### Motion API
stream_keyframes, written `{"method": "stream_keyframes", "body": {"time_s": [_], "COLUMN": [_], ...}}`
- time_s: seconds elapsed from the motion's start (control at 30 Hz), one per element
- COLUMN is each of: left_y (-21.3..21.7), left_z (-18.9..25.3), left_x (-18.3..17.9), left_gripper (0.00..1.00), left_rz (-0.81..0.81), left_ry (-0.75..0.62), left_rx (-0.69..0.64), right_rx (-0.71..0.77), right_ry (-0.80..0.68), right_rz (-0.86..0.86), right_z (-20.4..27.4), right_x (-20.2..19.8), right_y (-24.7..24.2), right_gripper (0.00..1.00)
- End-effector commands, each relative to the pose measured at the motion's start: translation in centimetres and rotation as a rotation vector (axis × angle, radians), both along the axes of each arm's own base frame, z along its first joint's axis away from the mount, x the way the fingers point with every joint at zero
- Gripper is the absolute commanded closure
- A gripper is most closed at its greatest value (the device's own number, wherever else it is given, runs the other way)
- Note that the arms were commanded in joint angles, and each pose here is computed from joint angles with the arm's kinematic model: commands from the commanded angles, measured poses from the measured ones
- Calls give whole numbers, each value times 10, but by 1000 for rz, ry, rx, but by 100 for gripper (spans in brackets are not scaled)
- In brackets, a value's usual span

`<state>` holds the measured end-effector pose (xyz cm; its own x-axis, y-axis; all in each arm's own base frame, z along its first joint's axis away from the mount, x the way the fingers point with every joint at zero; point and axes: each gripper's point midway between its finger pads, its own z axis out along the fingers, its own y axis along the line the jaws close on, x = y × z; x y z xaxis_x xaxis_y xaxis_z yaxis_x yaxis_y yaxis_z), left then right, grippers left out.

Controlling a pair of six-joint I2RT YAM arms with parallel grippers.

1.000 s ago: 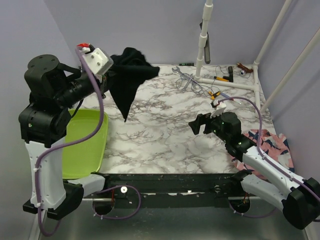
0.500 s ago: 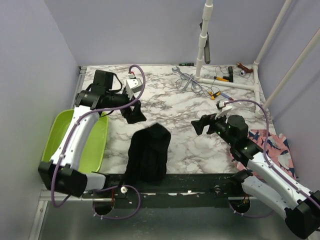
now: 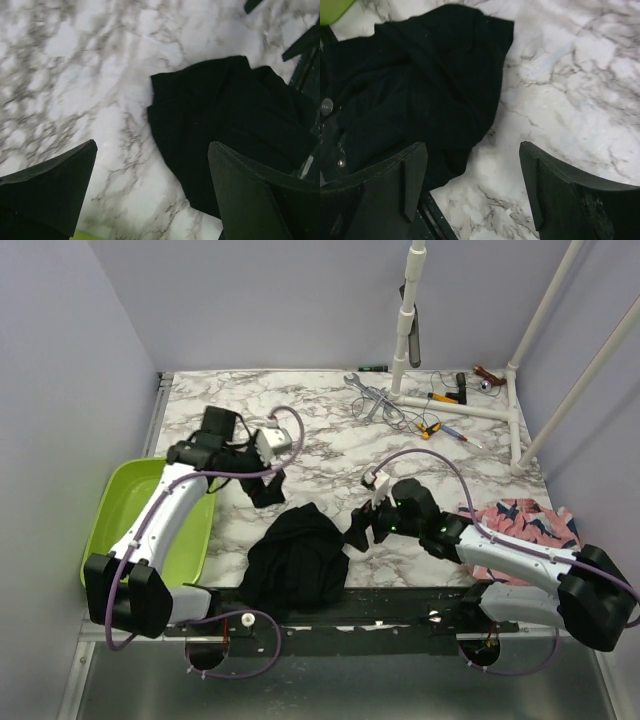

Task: Fold and stack the mixed laundry pile
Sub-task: Place the T-shirt at the center of the board, then flatten out the T-shirt at the center of the board.

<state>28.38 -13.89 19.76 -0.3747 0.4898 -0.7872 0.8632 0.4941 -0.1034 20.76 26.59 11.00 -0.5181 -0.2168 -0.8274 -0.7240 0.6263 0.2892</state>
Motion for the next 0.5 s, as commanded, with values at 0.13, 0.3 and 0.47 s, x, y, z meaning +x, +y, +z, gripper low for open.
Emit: {"method": "stream_keyframes", "body": {"time_s": [0.13, 0.3, 0.47], "left_y": [-80, -120, -132], "left_z": [-68, -89, -113], "left_x": [-64, -59, -40], "left_gripper": [3, 3, 17], "left_rz": [-392, -481, -467], "left_ry": [22, -83, -19], "left_rx": [146, 266, 360], "right_rx": [-11, -1, 14], "right_ry": [186, 209, 199], "right_rz": [-27, -76, -102], "right_z": [-34, -41, -36], "right_x": [-25, -34, -38], "right_y": [7, -7, -16], "right_gripper": [16, 13, 13]}}
